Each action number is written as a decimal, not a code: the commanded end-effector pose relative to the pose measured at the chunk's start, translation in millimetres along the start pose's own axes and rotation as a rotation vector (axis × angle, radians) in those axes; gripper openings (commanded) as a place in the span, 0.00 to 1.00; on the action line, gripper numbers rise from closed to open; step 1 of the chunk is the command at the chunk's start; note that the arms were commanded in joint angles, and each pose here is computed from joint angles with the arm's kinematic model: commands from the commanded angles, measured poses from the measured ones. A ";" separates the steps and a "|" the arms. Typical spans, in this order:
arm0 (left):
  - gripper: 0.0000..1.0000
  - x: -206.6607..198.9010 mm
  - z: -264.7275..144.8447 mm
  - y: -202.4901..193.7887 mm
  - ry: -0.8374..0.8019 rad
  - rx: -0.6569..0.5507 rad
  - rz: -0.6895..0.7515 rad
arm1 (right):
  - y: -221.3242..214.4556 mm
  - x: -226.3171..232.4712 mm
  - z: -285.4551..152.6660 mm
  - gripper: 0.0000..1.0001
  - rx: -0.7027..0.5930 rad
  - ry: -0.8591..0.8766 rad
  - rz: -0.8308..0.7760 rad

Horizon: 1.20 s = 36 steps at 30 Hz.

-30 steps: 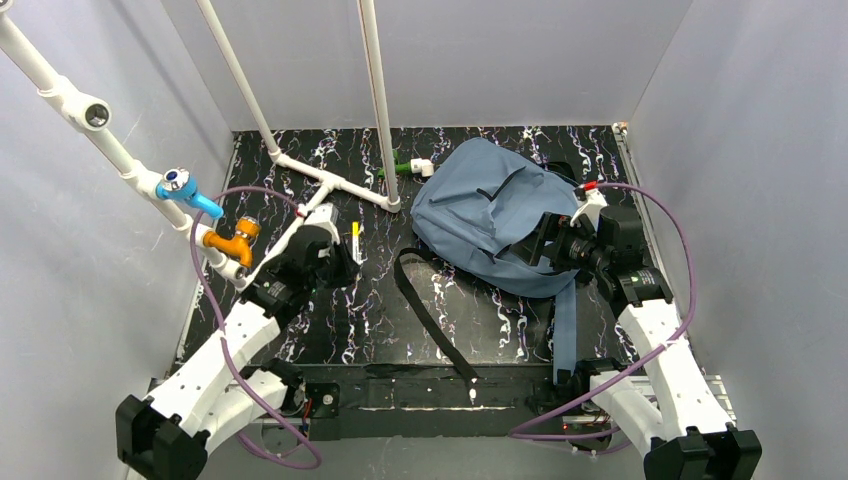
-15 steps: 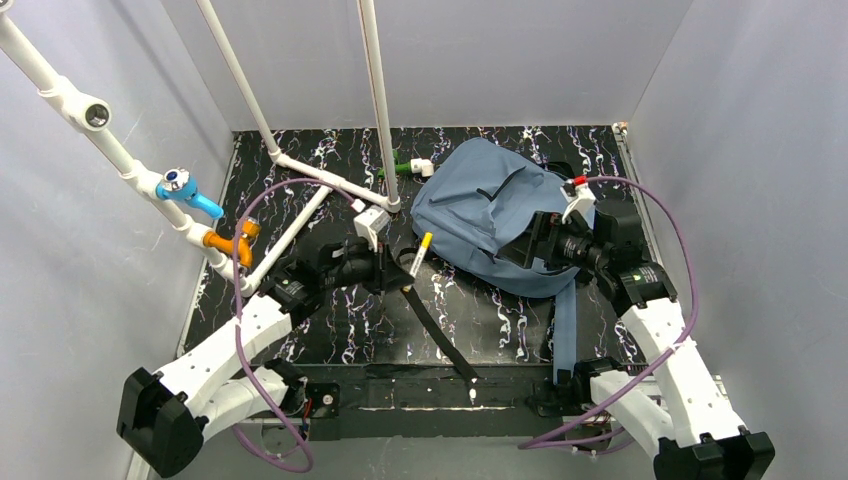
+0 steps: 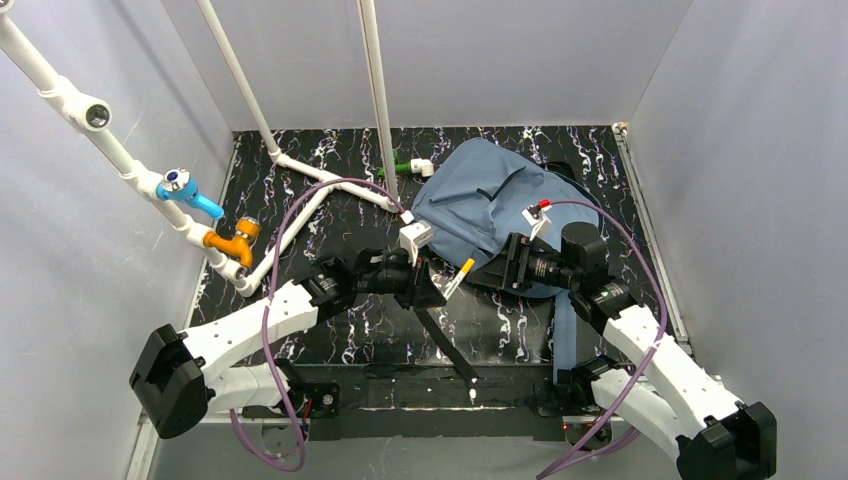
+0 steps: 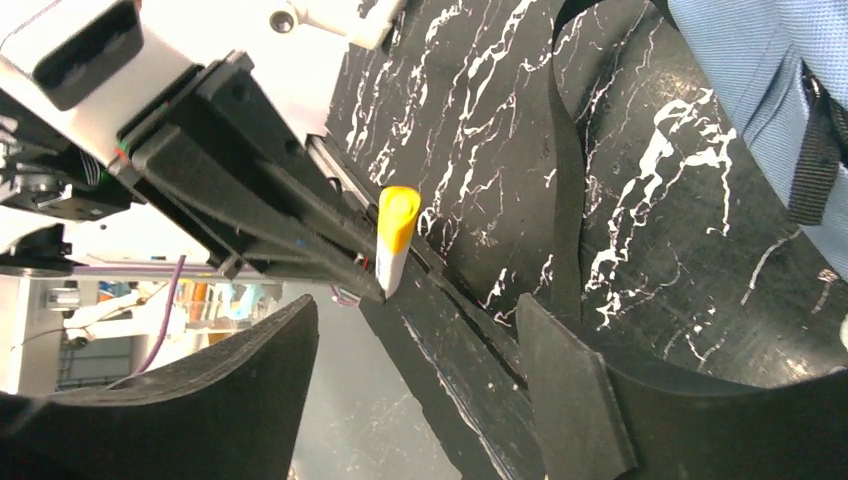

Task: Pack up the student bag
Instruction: Place the stationery in the student bag.

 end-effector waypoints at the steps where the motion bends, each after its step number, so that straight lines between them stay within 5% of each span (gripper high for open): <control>1: 0.00 -10.9 2.3 12.1 -0.034 -0.025 0.063 | -0.1 4.6 6.7 0.77 -0.010 0.089 0.004; 19: 0.00 -21.9 17.4 9.5 -0.078 0.070 0.085 | -10.2 -10.4 9.9 0.24 -0.001 0.110 0.059; 23: 0.00 -23.6 23.1 7.3 -0.088 0.086 0.093 | -10.0 -13.3 10.3 0.03 -0.025 0.101 0.065; 27: 0.02 -19.5 21.0 10.1 0.002 0.110 0.070 | -5.3 -14.1 11.4 0.01 -0.072 0.079 0.075; 30: 0.30 -6.6 15.4 11.0 0.187 0.153 0.068 | 4.2 -16.8 11.4 0.01 -0.105 -0.029 0.035; 33: 0.47 0.1 2.1 17.7 0.342 0.177 0.074 | 16.9 -19.9 7.1 0.01 -0.146 -0.168 -0.012; 34: 0.68 1.5 -3.5 20.7 0.391 0.166 0.081 | 20.6 -21.4 5.2 0.01 -0.155 -0.206 -0.020; 36: 0.88 3.7 -15.3 26.9 0.477 0.133 0.103 | 32.2 -17.9 1.5 0.01 -0.191 -0.244 -0.057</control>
Point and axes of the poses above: each gripper's point midway between its finger pads, its own z axis out along the fingers, its own x axis along the line the jaws close on, y = z × x, the point moved 9 cm from there along -z, back along the fingers, and after that the axes turned 15 degrees about z, right-handed, at the moved point
